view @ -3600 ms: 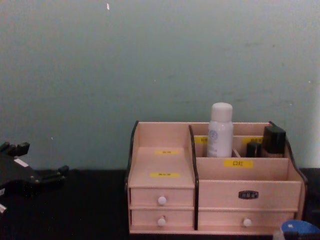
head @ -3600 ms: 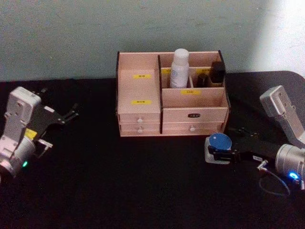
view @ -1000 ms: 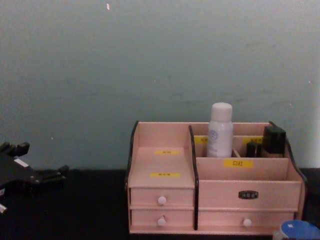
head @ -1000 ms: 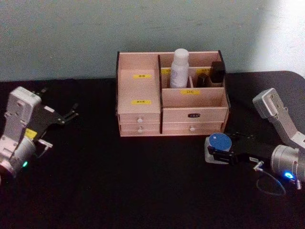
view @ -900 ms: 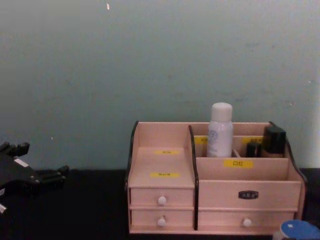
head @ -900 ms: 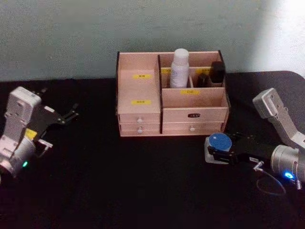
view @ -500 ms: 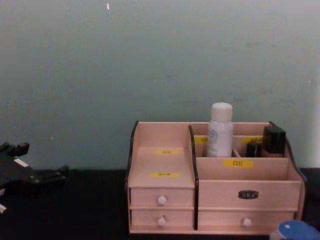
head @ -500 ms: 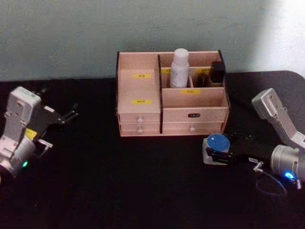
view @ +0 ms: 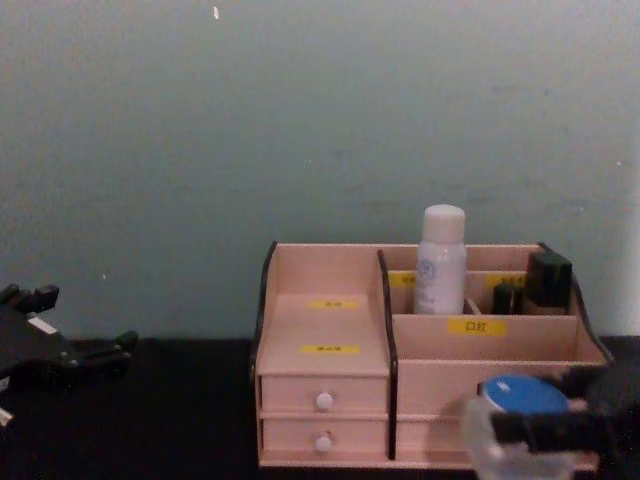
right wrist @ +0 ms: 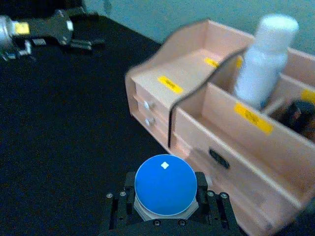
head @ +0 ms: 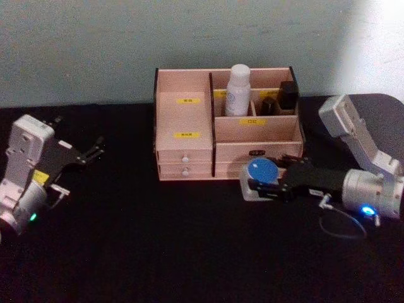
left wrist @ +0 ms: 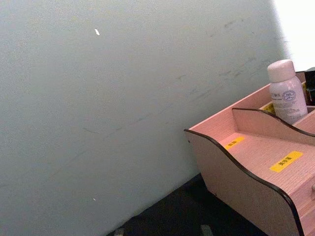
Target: Pick up the facial cleanser and watermelon frost from the table and place them into the tiered storage box.
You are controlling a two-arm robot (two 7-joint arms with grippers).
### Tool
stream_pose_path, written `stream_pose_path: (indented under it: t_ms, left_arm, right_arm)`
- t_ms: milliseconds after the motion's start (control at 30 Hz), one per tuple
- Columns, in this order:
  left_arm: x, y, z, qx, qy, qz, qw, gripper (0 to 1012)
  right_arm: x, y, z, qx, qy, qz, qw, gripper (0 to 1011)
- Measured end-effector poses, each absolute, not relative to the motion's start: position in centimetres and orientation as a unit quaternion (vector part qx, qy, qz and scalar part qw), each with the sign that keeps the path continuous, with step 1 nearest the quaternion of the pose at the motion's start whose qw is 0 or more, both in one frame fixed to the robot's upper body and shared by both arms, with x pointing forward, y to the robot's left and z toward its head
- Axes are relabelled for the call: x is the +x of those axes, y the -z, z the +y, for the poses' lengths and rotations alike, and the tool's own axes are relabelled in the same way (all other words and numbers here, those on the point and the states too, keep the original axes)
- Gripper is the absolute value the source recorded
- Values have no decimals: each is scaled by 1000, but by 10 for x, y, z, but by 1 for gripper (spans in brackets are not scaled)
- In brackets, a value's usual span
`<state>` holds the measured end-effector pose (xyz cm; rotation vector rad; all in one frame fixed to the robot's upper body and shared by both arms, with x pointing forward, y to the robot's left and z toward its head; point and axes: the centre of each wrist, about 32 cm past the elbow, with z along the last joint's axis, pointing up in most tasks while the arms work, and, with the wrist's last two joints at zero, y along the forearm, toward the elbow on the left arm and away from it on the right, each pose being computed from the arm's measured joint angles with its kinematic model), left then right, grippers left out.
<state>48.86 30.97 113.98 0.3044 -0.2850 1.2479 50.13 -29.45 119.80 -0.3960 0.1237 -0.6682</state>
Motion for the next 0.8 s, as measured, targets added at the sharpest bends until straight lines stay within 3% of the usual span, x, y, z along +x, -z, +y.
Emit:
stream_pose_path:
  t_ms: [800]
  left_arm:
    - [489,-1140,310,141,-580,-132,791,1001]
  right_arm:
    - [571,-1236,-226,-158,297,2,942,717]
